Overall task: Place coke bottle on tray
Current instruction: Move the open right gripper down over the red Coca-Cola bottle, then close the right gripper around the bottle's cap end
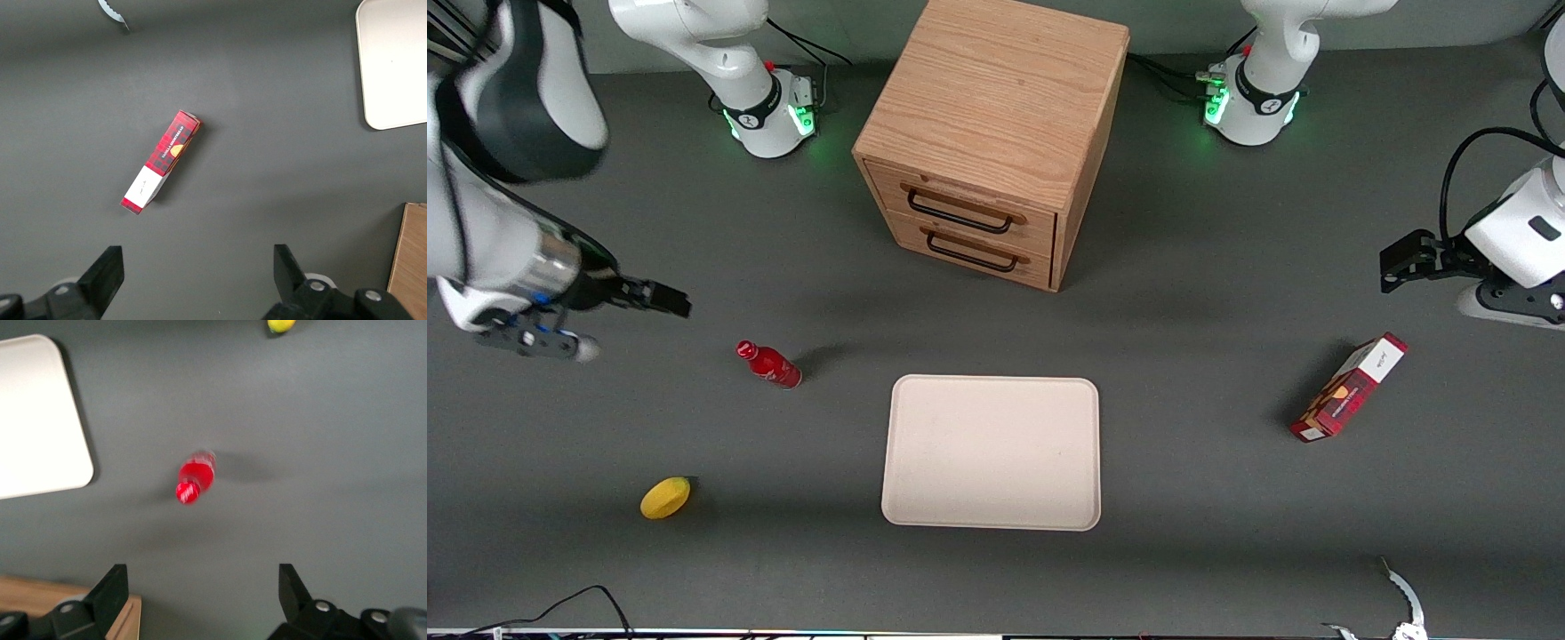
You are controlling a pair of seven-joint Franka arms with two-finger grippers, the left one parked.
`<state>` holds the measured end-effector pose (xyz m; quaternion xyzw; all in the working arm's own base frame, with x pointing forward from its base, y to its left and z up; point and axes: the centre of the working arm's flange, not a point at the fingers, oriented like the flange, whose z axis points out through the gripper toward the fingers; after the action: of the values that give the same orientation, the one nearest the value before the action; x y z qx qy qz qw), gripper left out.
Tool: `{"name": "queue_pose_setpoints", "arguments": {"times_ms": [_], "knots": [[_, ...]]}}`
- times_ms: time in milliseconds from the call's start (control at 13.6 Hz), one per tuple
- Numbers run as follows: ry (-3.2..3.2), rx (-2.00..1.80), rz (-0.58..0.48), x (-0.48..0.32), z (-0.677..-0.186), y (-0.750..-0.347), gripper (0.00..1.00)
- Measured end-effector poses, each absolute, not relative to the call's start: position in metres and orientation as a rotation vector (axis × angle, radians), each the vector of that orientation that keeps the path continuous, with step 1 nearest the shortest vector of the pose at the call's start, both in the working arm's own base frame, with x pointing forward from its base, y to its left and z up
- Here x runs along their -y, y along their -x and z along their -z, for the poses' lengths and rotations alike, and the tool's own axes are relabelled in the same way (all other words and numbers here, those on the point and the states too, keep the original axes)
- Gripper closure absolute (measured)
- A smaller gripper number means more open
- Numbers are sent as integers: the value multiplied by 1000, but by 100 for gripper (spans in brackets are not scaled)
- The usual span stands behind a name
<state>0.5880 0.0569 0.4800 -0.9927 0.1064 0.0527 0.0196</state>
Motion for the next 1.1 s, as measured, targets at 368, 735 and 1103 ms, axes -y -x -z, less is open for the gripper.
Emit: {"name": "queue_pose_setpoints", "arguments": {"times_ms": [368,735,1103], "knots": [[3060,-418,-97,-89,-385,-593,0],[3065,-417,-32,-92,-338,-582,0],[3080,-401,-8,-90,-322,-573,18]]}}
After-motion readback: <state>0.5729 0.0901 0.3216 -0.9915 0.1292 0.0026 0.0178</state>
